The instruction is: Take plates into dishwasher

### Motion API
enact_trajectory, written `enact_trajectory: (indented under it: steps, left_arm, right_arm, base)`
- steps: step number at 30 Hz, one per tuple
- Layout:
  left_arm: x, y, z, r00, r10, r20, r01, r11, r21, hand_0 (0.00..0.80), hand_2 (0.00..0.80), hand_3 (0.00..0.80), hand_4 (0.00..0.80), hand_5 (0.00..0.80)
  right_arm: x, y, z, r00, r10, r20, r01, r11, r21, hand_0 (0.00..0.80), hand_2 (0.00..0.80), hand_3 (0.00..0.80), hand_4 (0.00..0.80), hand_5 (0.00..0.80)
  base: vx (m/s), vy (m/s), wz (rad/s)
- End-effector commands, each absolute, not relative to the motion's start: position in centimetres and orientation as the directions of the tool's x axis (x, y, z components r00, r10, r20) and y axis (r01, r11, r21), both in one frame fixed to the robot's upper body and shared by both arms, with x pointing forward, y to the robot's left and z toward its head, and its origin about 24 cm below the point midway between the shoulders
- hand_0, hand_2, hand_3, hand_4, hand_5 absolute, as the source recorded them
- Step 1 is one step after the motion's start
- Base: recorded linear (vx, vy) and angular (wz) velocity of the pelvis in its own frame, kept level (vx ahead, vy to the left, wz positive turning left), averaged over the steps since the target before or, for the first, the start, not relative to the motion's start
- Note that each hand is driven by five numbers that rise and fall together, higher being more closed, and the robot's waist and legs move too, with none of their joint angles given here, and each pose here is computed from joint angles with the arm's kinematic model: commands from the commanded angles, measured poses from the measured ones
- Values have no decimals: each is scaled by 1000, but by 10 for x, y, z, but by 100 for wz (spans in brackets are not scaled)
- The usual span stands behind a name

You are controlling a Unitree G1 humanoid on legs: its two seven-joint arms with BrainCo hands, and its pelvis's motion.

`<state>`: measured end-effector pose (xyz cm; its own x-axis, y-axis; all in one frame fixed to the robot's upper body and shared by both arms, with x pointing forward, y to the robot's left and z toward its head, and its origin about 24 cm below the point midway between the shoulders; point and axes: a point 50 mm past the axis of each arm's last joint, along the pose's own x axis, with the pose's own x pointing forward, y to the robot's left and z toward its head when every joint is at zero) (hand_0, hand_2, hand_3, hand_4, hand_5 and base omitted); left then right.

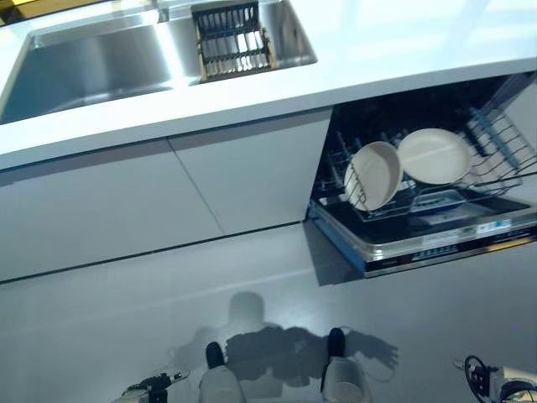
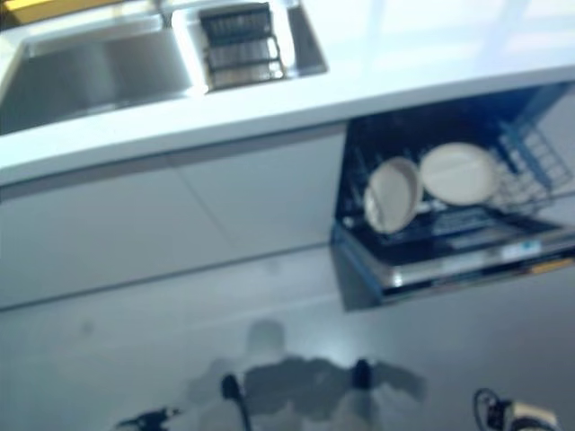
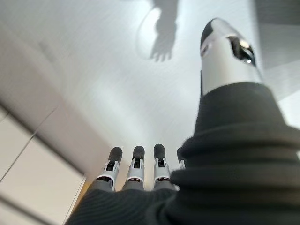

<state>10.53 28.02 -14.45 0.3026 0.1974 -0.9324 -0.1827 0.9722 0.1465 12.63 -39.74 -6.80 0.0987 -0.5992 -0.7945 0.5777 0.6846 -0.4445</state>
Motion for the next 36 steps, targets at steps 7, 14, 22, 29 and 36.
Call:
enact_trajectory:
  steps: [7,14,22,29,36]
  left_arm:
    - [114,287,-139,356,217,-909,-278,953,119,0,0,0,0,0]
    - [121,272,-142,396,185,-899,-304,951,61,0,0,0,0,0]
    - [108,260,-149,407,153,-900,-295,955,29,0,0,0,0,0]
    - [110,259,-148,404,157,-901,-302,953,30,0,0,0,0,0]
    - [102,258,-150,383,143,-913,-304,952,22,0,0,0,0,0]
  right_arm:
    - [176,-399,-43,250,-624,-740,924,383,-11,0,0,0,0,0]
    - [217,-396,-16,373,-603,-705,913,102,395,0,0,0,0,0]
    - [270,-407,54,665,-582,-468,605,52,795,0,0,0,0,0]
    - [324,-395,150,877,-473,-87,278,351,894,0,0,0,0,0]
    - [355,-369,253,927,-319,199,34,597,801,0,0,0,0,0]
  base:
    - [-87,60,2]
    - [-88,26,1]
    - [-38,52,2]
    - [-23,66,1]
    - [15,43,-7]
